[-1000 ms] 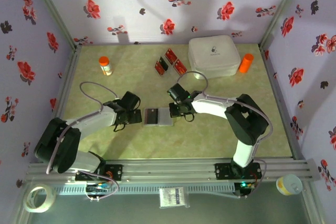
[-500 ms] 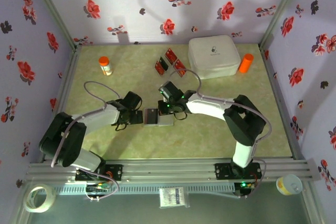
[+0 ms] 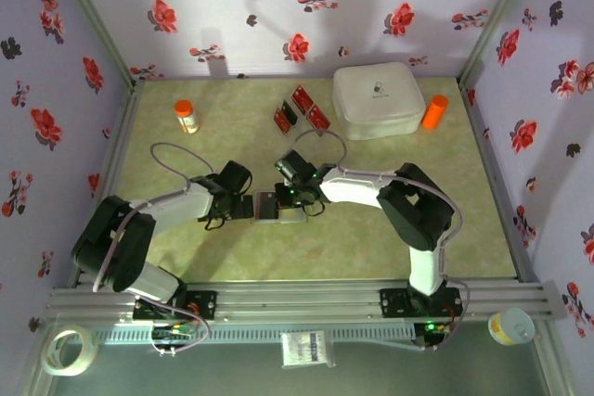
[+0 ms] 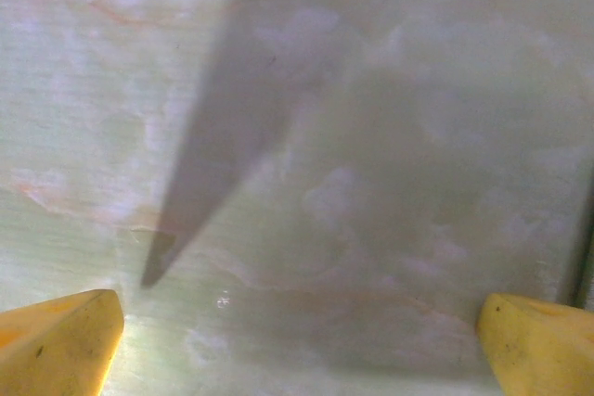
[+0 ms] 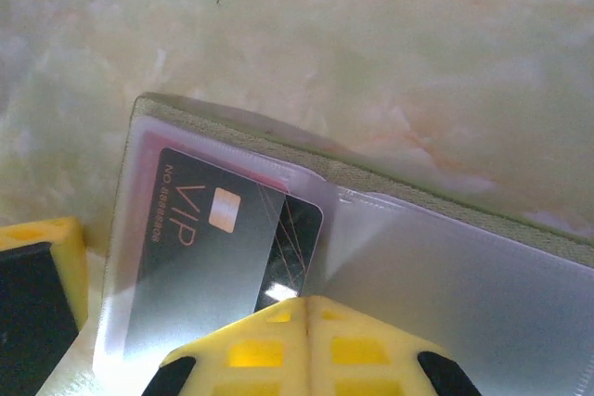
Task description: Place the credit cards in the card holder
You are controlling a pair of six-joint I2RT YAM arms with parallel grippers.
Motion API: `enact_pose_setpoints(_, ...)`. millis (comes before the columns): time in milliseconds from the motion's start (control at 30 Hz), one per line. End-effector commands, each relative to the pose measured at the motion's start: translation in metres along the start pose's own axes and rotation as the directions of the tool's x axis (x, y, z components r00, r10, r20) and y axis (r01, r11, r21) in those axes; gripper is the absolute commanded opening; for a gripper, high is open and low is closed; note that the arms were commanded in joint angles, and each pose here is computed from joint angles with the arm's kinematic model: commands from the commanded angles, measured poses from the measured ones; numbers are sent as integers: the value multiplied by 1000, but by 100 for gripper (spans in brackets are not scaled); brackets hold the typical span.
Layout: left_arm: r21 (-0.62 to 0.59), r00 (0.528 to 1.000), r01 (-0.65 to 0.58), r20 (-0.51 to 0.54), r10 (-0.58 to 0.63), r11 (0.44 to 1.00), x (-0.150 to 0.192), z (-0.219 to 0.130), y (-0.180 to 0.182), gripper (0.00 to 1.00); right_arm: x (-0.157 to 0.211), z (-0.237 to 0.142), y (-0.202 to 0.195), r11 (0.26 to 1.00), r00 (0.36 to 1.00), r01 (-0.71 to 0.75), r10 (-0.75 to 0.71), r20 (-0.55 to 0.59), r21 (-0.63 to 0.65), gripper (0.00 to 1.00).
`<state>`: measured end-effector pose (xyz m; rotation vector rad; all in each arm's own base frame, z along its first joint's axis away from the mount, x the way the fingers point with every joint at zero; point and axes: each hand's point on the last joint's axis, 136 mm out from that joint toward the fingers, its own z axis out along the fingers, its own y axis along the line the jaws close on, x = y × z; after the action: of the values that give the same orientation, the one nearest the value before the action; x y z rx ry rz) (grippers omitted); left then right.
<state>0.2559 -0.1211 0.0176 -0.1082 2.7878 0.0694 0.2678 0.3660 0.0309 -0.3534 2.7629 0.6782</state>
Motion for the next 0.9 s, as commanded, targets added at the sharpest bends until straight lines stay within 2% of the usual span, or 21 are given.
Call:
enact_pose_setpoints(0,9,1000,-12,-1,12,1000,-5,5,-5,100,-1,6,11,1000,1000,-10,9,-8,-26,0)
enact_pose_setpoints(600,11,1000,-14,-3,14,1000,-3,8,-5,100,5,17,38,997,999,-11,9,-35,-78,0)
enact_pose_setpoints(867,30,1000,-4,22,3,1000,-9,-7,-4,100,-3,-11,25,999,999,32,-32,20,-5,0)
